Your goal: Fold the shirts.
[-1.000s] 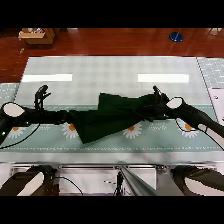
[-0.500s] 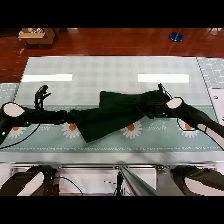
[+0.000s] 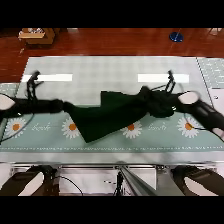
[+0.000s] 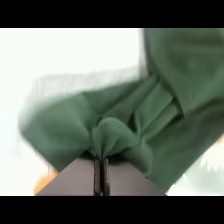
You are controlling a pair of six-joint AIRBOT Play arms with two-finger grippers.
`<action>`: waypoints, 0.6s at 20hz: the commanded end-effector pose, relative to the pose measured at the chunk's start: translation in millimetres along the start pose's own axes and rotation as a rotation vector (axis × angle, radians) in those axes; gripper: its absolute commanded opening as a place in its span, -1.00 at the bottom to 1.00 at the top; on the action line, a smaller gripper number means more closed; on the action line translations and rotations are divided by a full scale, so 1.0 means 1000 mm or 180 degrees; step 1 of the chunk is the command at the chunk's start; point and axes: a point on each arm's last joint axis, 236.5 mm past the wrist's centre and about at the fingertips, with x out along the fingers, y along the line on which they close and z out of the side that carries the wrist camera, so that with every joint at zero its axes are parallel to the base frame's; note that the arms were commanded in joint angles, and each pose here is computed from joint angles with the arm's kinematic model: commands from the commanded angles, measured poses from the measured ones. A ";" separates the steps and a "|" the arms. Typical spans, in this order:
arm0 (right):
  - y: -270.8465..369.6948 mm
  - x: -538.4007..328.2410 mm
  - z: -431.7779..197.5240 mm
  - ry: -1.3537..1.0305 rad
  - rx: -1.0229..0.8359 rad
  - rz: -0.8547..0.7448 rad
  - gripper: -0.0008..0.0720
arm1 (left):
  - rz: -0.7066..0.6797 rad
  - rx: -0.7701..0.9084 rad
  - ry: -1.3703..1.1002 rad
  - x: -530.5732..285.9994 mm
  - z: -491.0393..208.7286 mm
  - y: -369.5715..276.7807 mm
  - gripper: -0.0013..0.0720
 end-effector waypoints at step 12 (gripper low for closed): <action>0.287 -0.403 0.116 -0.2795 -0.1827 0.1177 -0.90 | 0.0733 0.1812 -0.2935 -0.392 0.172 -0.191 -0.91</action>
